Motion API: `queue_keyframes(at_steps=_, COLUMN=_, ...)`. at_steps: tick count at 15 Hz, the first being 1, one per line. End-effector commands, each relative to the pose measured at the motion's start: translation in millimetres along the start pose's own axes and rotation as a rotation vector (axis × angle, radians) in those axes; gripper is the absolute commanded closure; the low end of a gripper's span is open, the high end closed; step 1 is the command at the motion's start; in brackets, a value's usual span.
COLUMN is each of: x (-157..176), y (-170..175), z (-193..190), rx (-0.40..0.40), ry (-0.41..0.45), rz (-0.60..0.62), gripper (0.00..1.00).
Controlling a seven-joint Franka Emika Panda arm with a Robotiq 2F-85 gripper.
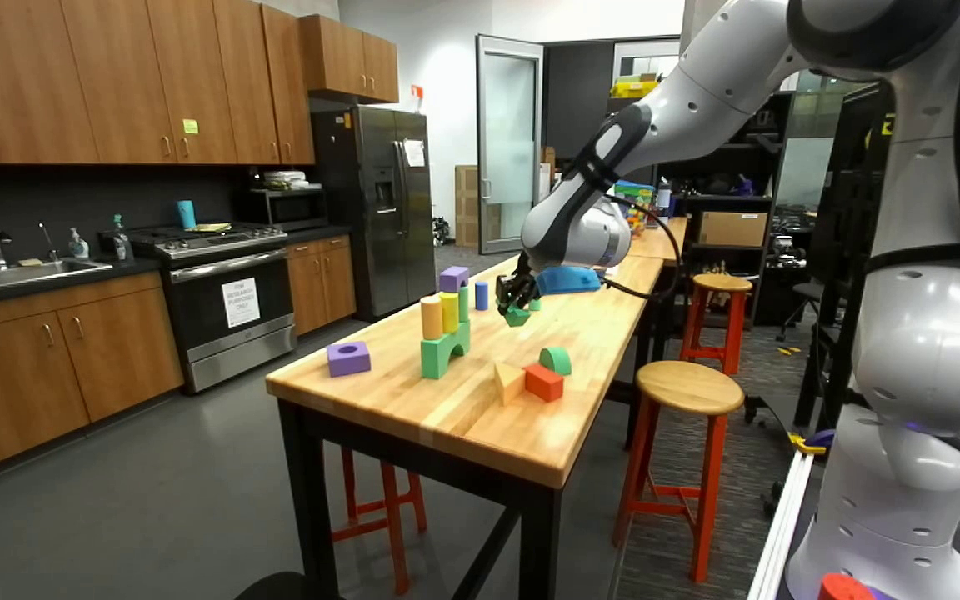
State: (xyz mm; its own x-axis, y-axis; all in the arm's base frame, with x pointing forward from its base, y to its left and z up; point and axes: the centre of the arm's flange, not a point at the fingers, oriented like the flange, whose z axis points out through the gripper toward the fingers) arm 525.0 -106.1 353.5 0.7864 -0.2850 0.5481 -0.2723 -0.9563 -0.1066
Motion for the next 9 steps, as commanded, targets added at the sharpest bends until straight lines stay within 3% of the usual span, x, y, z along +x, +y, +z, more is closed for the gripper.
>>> queue_keyframes(at_steps=1, x=-15.1, y=5.6, z=2.0, rx=0.050, ry=-0.124, rz=-0.073, gripper=0.85)
queue_keyframes(at_steps=2, x=-8.6, y=-5.2, z=4.6, rx=0.028, ry=-0.071, rz=-0.034, gripper=0.60)
queue_keyframes(at_steps=4, x=-13.7, y=-6.7, z=7.5, rx=0.040, ry=-0.113, rz=-0.057, gripper=0.60)
queue_keyframes(at_steps=8, x=-14.2, y=-6.1, z=7.7, rx=0.042, ry=-0.119, rz=-0.065, gripper=0.60)
queue_keyframes(at_steps=9, x=-14.2, y=-6.2, z=7.6, rx=0.042, ry=-0.119, rz=-0.065, gripper=0.85)
